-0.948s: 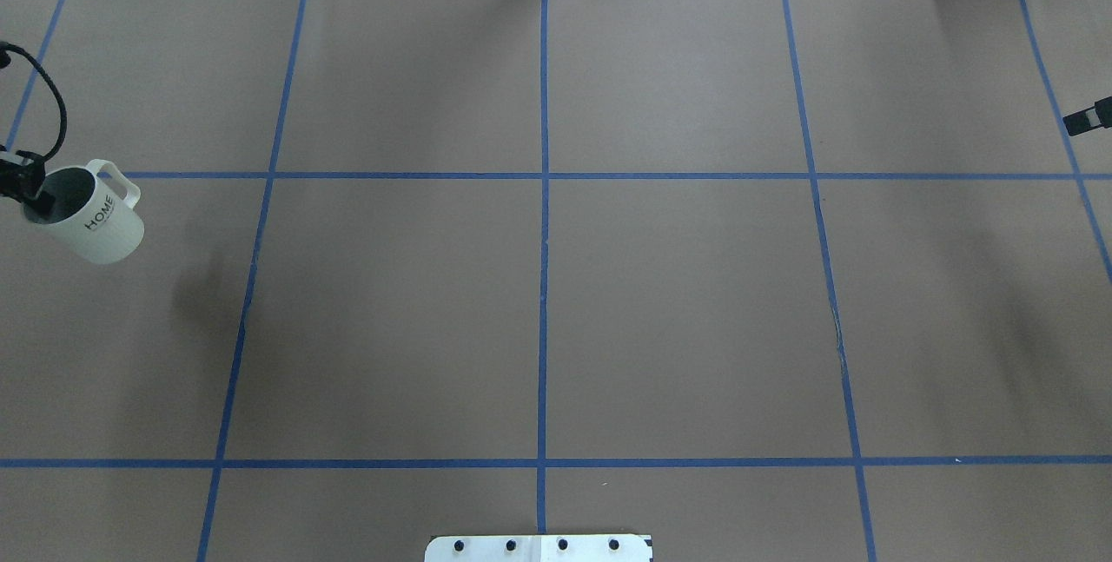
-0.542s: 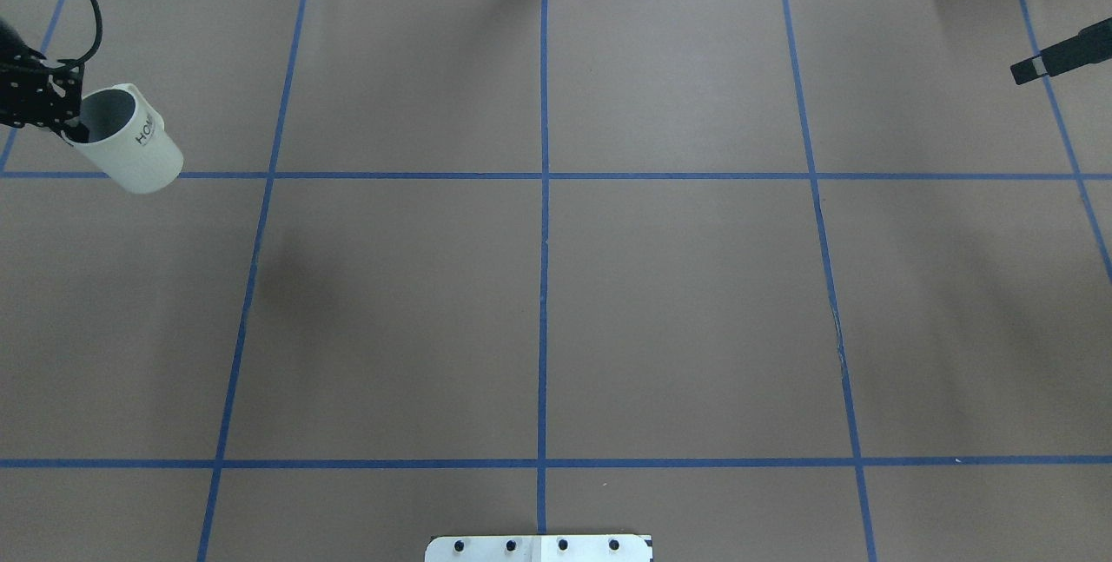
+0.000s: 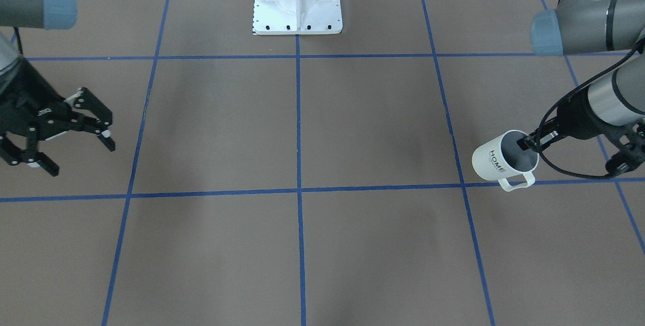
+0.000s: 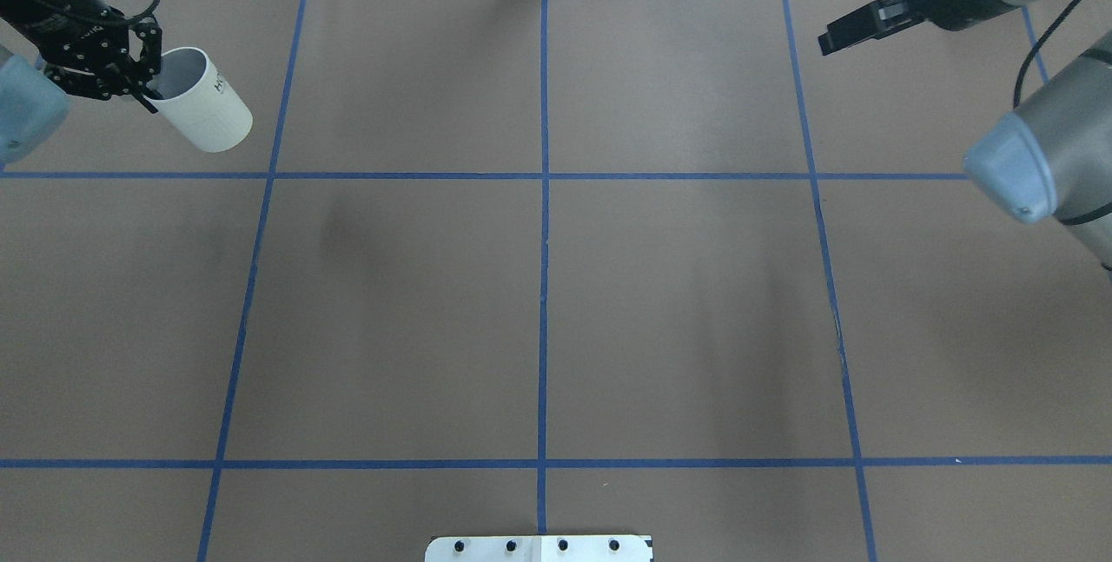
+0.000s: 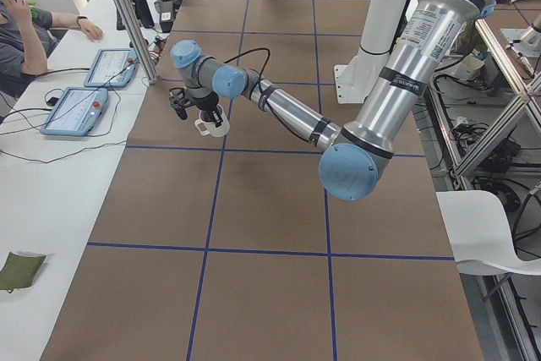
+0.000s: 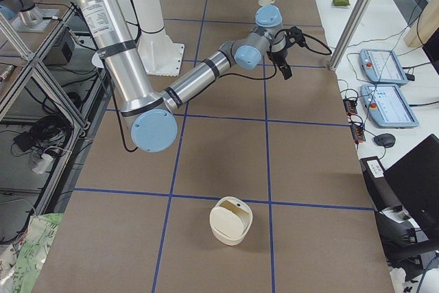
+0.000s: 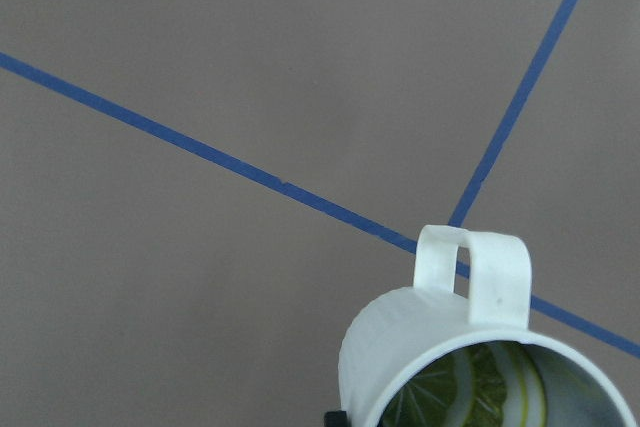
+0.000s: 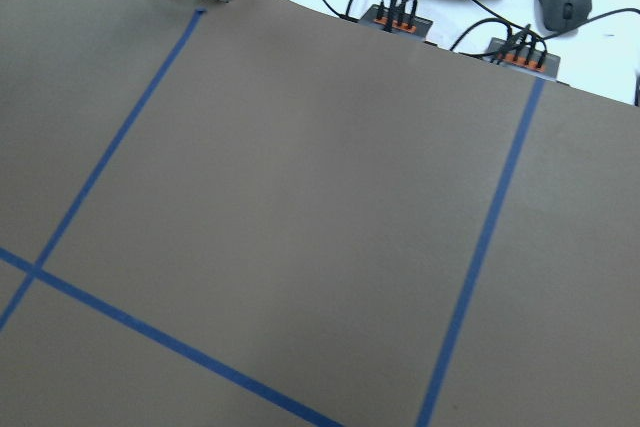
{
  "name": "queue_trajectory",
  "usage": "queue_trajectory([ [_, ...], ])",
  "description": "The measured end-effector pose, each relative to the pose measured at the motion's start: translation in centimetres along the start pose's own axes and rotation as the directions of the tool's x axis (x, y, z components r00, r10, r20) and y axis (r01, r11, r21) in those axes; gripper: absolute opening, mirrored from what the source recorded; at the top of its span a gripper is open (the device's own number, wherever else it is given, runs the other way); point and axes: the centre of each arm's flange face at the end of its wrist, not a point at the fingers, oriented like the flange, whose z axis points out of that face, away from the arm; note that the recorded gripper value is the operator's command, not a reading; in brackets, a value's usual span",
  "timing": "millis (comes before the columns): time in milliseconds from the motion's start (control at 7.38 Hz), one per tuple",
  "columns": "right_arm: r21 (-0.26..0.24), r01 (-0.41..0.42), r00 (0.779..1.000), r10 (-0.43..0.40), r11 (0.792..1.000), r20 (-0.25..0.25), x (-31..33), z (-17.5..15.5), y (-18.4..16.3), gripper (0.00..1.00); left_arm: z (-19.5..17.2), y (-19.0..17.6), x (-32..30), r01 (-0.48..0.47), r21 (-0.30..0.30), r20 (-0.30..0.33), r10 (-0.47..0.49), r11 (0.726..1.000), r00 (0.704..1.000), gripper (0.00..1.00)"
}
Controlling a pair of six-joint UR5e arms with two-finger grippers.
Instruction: Left arm hands cup to right arm to dump lemon
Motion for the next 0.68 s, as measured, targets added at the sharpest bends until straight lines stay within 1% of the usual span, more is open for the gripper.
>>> queue_trajectory([
  [135, 0.047, 0.008, 1.0, -0.008, 0.999, -0.013, -4.5, 1.1, -0.8, 0.98, 1.2, 1.1, 2.7, 0.073, -0.005, -0.03, -0.074, 0.997, 0.997, 0.0],
  [271, 0.101, 0.021, 0.999, -0.019, 0.995, -0.026, -8.5, 1.6, -1.3, 0.98, 2.1, 2.5, 5.8, 0.137, -0.018, -0.047, -0.138, 0.99, 0.989, 0.0],
  [406, 0.155, 0.047, 0.998, -0.041, 0.987, -0.037, -12.4, 1.9, -1.2, 0.98, 2.8, 4.1, 8.3, 0.186, -0.035, -0.053, -0.188, 0.982, 0.981, 0.0],
  [542, 0.196, 0.07, 0.997, -0.063, 0.978, -0.044, -15.4, 2.0, -0.8, 0.98, 3.2, 5.8, 10.4, 0.226, -0.052, -0.055, -0.228, 0.973, 0.972, 0.0],
  [677, 0.244, 0.093, 0.996, -0.087, 0.965, -0.037, -18.5, 1.9, -0.3, 0.98, 3.3, 7.2, 12.1, 0.271, -0.066, -0.056, -0.275, 0.96, 0.96, 0.0],
])
